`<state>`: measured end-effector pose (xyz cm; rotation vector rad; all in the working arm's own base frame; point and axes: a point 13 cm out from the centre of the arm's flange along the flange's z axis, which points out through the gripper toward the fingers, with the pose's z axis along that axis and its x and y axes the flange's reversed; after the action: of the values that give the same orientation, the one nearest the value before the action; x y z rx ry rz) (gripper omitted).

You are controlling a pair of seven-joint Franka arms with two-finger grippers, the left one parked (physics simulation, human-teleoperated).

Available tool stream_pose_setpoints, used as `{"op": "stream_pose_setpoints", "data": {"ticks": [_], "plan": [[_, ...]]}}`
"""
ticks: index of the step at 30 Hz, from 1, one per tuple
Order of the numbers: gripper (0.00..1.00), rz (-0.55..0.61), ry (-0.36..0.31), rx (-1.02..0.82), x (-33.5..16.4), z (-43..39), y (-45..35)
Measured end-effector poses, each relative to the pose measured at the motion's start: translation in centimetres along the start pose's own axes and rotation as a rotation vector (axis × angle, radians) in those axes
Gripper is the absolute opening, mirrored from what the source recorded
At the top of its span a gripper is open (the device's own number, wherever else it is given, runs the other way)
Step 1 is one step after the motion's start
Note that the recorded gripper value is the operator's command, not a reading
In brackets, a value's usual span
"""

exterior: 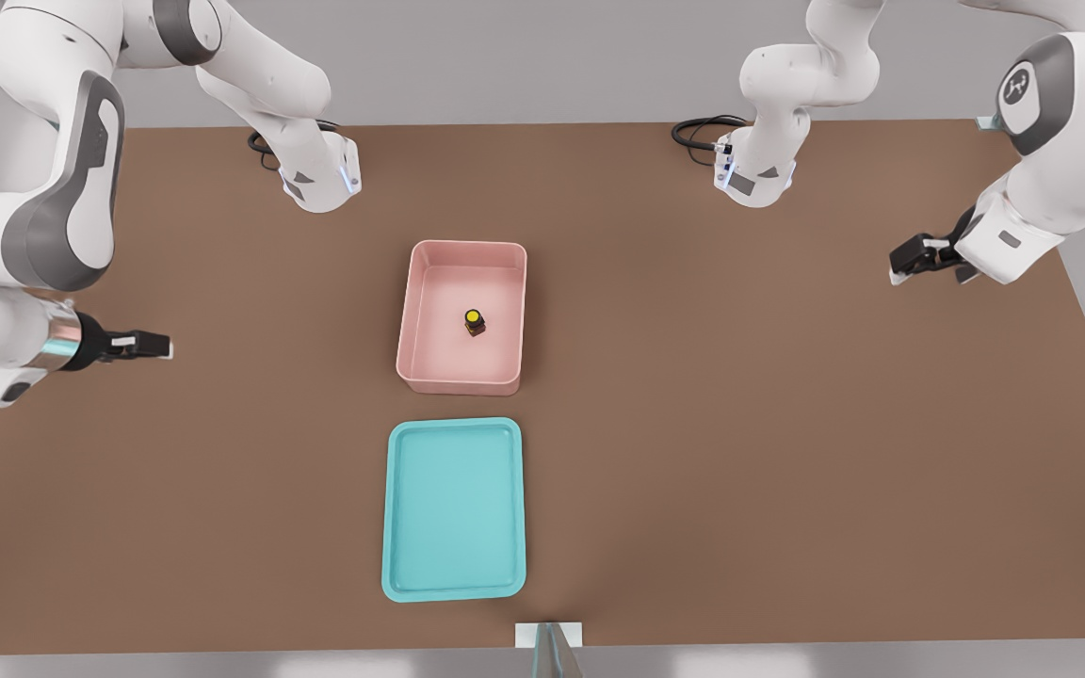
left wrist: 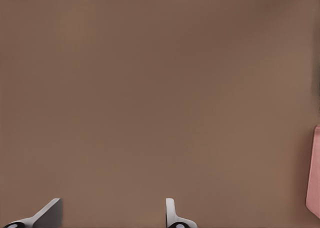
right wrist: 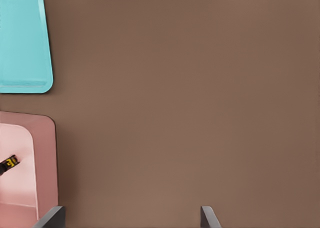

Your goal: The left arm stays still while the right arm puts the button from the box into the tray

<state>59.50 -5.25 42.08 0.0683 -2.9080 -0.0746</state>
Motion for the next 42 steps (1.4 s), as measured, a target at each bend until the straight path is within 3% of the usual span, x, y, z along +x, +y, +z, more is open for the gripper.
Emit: {"op": "stream_pose_setpoints", "data": {"ticks": [1,2,4,6,8,11,15,18,30,40,42], "plan": [[1.0,-0.009,-0.011,0.001,0.0,-0.4,0.3],[1.0,-0.089,-0.039,0.001,0.5,-2.3,4.6],[1.0,-0.494,-0.07,0.001,5.1,-4.0,27.8],[1.0,-0.773,-0.041,0.024,14.7,-0.9,46.0],[1.0,-0.807,0.04,0.128,20.9,7.6,51.4],[0.99,-0.667,0.082,0.286,24.7,21.1,49.7],[1.0,-0.332,0.02,0.257,17.2,26.7,43.3],[0.98,-0.181,-0.027,0.226,15.3,32.1,39.4],[0.97,0.033,-0.281,0.02,11.2,38.8,42.2],[0.96,0.091,-0.327,-0.037,10.9,42.6,43.0],[0.9,0.098,-0.328,-0.042,10.9,43.2,43.2]]}}
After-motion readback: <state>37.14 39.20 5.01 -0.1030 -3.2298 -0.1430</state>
